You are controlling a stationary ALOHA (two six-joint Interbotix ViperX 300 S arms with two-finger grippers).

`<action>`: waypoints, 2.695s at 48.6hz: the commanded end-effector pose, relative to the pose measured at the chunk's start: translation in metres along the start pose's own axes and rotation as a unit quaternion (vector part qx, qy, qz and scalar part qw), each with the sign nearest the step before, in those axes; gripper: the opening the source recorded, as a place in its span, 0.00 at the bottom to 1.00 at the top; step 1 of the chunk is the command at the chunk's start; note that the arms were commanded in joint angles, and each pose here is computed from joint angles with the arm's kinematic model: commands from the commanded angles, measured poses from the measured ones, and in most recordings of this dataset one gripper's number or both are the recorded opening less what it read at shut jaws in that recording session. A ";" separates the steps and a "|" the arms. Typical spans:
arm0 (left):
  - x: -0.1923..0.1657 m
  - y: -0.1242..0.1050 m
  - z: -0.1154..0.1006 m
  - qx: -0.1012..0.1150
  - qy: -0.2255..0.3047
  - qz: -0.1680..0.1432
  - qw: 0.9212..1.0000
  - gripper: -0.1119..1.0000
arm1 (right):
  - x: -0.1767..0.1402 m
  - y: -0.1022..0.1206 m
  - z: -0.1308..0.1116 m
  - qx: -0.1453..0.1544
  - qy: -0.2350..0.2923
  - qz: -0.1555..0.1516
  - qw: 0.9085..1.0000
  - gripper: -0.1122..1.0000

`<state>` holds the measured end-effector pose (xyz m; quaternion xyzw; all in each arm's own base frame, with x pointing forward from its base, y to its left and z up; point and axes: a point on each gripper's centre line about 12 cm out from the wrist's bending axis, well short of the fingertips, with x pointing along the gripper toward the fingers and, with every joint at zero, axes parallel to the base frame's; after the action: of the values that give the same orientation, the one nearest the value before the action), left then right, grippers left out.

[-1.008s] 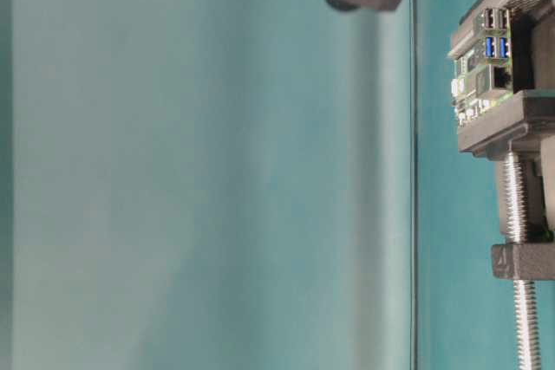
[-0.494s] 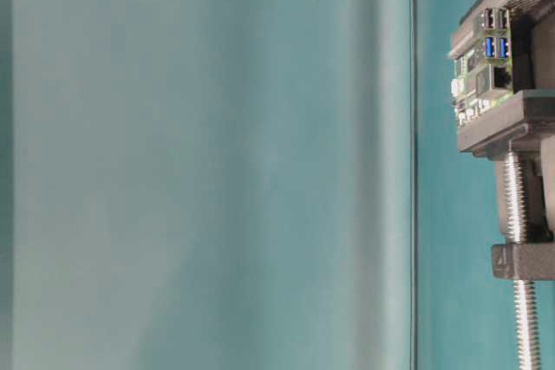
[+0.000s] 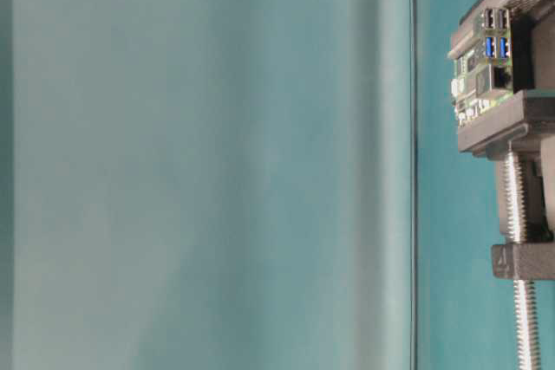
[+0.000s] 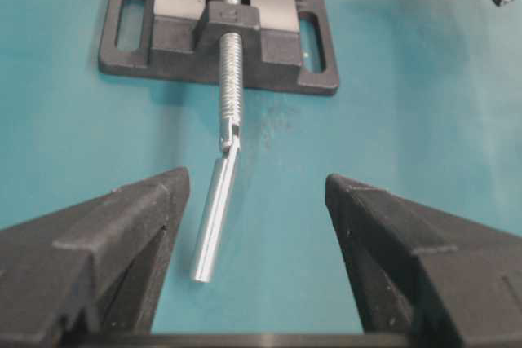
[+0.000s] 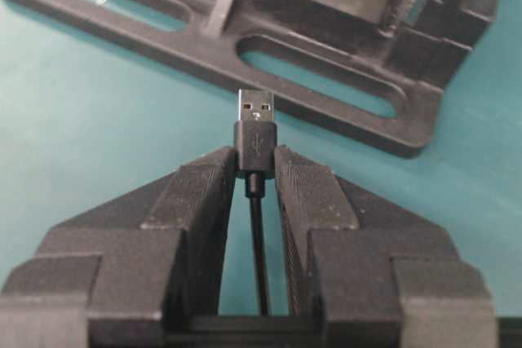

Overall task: Insert the USB into the fixed PCB.
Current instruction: 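Lift the USB plug and carry it toward the board's USB ports, then align the plug with the upper right USB port on the board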

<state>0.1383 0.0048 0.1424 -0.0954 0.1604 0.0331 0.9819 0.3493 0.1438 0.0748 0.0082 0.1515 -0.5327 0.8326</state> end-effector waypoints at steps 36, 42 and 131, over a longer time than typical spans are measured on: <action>0.001 -0.001 0.005 0.001 -0.007 0.000 1.000 0.87 | -0.007 0.002 0.010 0.066 -0.057 -0.084 0.993 0.29; 0.001 -0.001 0.005 0.001 -0.007 0.000 1.000 0.87 | -0.003 0.001 0.014 0.071 -0.055 -0.089 0.992 0.29; 0.001 -0.001 0.005 0.001 -0.008 0.000 1.000 0.87 | 0.035 -0.012 0.052 0.090 -0.032 -0.149 0.984 0.29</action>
<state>0.1386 0.0048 0.1432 -0.0954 0.1589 0.0330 0.9821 0.3624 0.0984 0.0969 0.0198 0.0875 -0.6605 0.7454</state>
